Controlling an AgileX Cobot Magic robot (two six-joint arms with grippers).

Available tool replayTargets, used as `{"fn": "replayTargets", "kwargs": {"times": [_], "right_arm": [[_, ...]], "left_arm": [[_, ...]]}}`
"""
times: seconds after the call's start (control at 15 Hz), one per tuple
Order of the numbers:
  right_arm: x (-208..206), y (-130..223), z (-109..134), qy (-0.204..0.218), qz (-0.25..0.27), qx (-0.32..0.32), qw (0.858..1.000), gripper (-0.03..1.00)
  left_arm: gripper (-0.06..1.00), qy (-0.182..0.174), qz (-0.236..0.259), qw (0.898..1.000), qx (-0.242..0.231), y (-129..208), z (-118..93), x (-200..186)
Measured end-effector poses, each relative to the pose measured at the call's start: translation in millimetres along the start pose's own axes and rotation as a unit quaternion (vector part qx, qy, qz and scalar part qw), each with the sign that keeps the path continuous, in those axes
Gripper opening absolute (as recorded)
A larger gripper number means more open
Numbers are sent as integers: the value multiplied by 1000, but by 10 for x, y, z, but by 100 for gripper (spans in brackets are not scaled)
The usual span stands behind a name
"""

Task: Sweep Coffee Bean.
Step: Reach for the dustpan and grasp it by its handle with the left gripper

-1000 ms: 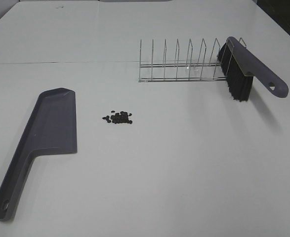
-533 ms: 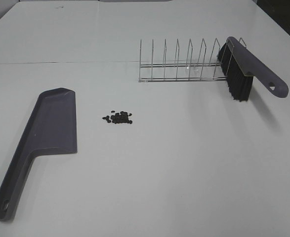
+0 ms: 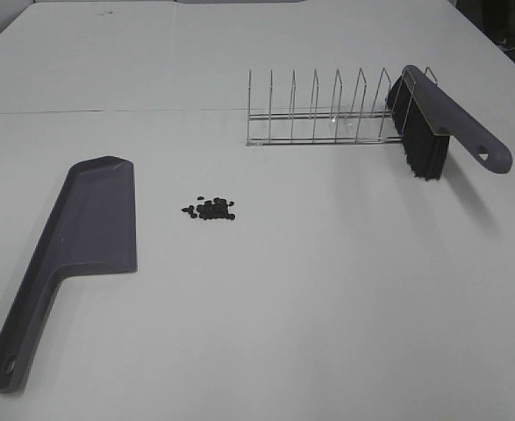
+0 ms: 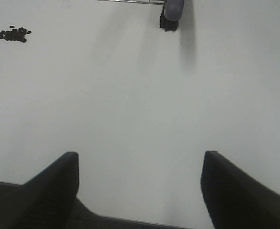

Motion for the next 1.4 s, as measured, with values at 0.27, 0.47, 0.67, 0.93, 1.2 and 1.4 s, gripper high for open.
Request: {"fn": "replayTargets", "kwargs": {"times": [0.27, 0.47, 0.67, 0.93, 1.2, 1.4], "right_arm": [[0, 0, 0, 0, 0, 0, 1000, 69], [0, 0, 0, 0, 0, 0, 1000, 69], [0, 0, 0, 0, 0, 0, 1000, 69], [0, 0, 0, 0, 0, 0, 1000, 69], [0, 0, 0, 0, 0, 0, 1000, 69], [0, 0, 0, 0, 0, 0, 1000, 69]], "left_arm": [[82, -19, 157, 987, -20, -88, 31, 458], [82, -38, 222, 973, -45, -88, 54, 657], [82, -47, 215, 969, -112, -284, 37, 890], [81, 12, 217, 961, -169, -663, -144, 1420], [81, 32, 260, 955, -140, -778, -382, 1877], [81, 33, 296, 946, -131, -631, -632, 2319]]}}
Point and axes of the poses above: a point on each arm's last joint axis where the gripper is mounted, x pointing out along that axis toward the gripper, z along the wrist's bending axis when the last joint is at zero, y = z × x, the point moved 3 cm from there along x, pointing out along that axis toward the gripper, and after that the axes turned 4 degrees about x, right-handed, at the moved point
